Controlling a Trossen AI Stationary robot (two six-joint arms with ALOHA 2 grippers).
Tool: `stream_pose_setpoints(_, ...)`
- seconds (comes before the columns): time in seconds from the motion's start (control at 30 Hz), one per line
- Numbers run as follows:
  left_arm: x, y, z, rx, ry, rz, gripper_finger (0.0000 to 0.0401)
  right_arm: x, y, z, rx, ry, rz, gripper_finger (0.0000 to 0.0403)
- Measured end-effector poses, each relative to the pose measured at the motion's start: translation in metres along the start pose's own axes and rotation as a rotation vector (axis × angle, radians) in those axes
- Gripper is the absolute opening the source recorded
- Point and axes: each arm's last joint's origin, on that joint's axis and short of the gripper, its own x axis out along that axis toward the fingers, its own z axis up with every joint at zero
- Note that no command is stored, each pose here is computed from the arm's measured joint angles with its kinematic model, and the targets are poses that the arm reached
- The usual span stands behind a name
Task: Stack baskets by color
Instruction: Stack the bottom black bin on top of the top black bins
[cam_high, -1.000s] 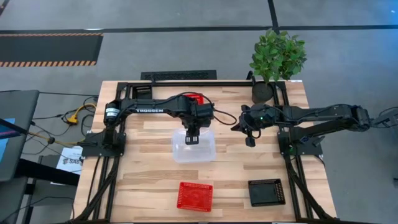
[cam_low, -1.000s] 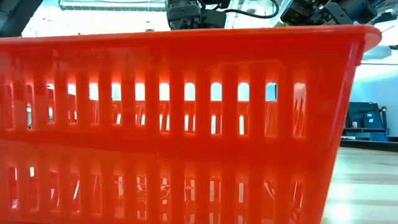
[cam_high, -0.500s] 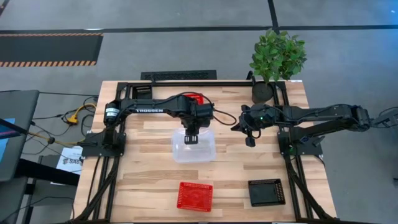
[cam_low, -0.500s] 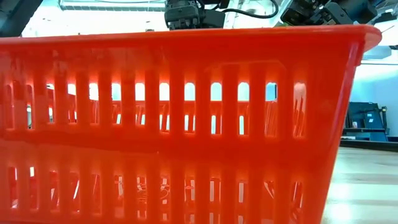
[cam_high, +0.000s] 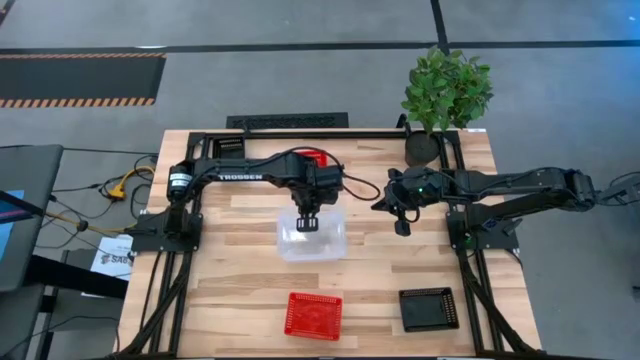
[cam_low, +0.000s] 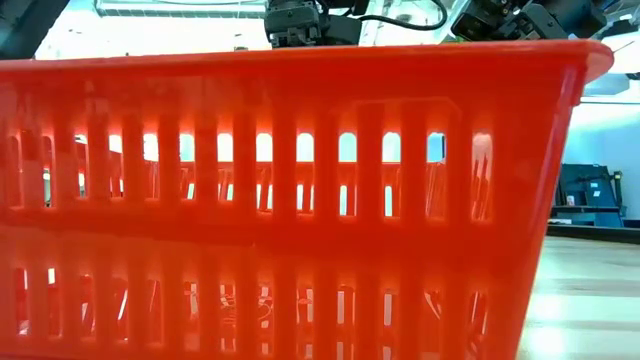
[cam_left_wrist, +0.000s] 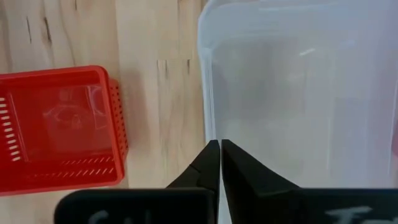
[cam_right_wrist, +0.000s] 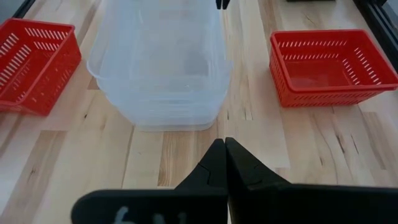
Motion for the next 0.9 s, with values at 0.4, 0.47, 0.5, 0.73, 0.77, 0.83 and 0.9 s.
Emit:
stream_pose_setpoints(0.4, -0.019, -0.001, -0.006, -0.003, -0.029, 0.020, 0.0046, 0.000, 0.000, 0.000, -0.001, 0.000, 0.000, 0.0006)
stream_pose_setpoints(0.47, -0.031, -0.002, -0.013, -0.007, -0.030, 0.020, 0.0058, 0.000, 0.000, 0.000, -0.001, 0.001, 0.000, 0.0006)
stream_pose_setpoints(0.5, -0.039, -0.002, -0.017, -0.015, -0.033, 0.020, 0.0063, 0.000, 0.000, 0.000, -0.001, 0.002, 0.000, 0.0006)
stream_pose_setpoints(0.73, -0.094, -0.015, -0.060, -0.067, -0.168, 0.096, 0.0073, 0.000, 0.000, -0.001, 0.028, 0.008, 0.001, 0.0006)
stream_pose_setpoints(0.77, -0.098, -0.018, -0.069, -0.069, -0.193, 0.113, 0.0072, 0.000, 0.000, -0.001, 0.039, 0.013, 0.001, 0.0006)
stream_pose_setpoints(0.83, -0.102, -0.024, -0.088, -0.081, -0.260, 0.133, 0.0071, 0.000, 0.000, -0.002, 0.068, 0.020, 0.002, 0.0007)
stream_pose_setpoints(0.9, -0.101, -0.028, -0.108, -0.094, -0.348, 0.132, 0.0071, 0.000, 0.000, -0.002, 0.078, 0.021, 0.001, 0.0012)
